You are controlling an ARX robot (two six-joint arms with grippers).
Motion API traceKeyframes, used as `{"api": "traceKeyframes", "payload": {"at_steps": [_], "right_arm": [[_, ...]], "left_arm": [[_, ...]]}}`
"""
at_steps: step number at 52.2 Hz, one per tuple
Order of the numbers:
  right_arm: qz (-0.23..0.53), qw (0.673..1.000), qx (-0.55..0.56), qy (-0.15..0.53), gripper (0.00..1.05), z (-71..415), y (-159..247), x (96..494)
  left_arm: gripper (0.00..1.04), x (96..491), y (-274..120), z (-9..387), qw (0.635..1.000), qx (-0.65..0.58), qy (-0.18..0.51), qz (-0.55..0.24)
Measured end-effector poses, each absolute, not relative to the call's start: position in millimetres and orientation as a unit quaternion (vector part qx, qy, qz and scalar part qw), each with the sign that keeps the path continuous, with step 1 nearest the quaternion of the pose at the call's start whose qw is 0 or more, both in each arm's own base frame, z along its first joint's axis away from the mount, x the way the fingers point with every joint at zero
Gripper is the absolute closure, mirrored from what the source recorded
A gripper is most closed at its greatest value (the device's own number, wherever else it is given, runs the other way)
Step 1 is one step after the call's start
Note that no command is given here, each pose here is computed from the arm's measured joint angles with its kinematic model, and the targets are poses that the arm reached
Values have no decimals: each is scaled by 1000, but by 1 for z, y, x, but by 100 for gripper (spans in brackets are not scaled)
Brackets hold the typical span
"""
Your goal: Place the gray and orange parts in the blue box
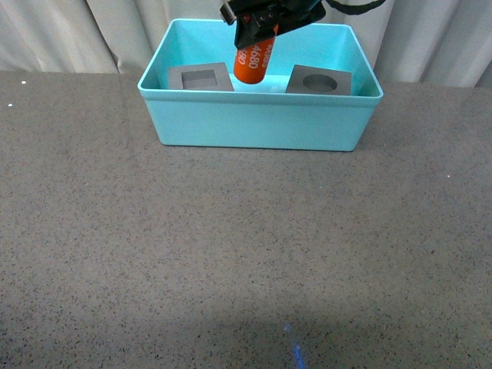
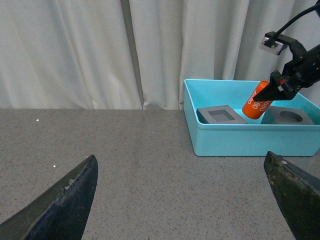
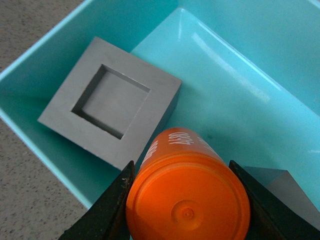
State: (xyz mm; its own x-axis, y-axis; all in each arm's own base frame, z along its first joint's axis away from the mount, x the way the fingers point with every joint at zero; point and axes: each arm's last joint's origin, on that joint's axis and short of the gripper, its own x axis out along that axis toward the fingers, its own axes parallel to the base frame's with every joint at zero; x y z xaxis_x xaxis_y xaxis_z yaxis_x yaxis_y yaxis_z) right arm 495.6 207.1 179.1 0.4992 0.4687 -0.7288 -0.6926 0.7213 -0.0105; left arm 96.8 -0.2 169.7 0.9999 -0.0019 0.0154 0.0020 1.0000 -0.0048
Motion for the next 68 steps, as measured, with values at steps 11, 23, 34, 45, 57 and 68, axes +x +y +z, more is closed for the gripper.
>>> {"api": "traceKeyframes", "payload": {"at_steps": [11, 23, 34, 45, 57, 68], "right_arm": [[325, 851, -157, 382, 59, 162, 214, 513], [322, 840, -158, 408, 59, 143, 217, 525], [322, 825, -150, 440, 59, 122, 221, 533], [316, 822, -150, 449, 59, 115, 221, 534], [317, 826, -142, 444, 38, 117, 221, 535], [299, 860, -113, 398, 10, 143, 208, 533]], "left_arm": [[7, 97, 0, 170, 1000, -2, -8, -1], [7, 97, 0, 170, 1000, -2, -8, -1], [7, 97, 0, 170, 1000, -2, -8, -1], [7, 97, 0, 170, 1000, -2, -8, -1], [7, 97, 0, 170, 1000, -2, -8, -1], [7, 97, 0, 170, 1000, -2, -8, -1]]}}
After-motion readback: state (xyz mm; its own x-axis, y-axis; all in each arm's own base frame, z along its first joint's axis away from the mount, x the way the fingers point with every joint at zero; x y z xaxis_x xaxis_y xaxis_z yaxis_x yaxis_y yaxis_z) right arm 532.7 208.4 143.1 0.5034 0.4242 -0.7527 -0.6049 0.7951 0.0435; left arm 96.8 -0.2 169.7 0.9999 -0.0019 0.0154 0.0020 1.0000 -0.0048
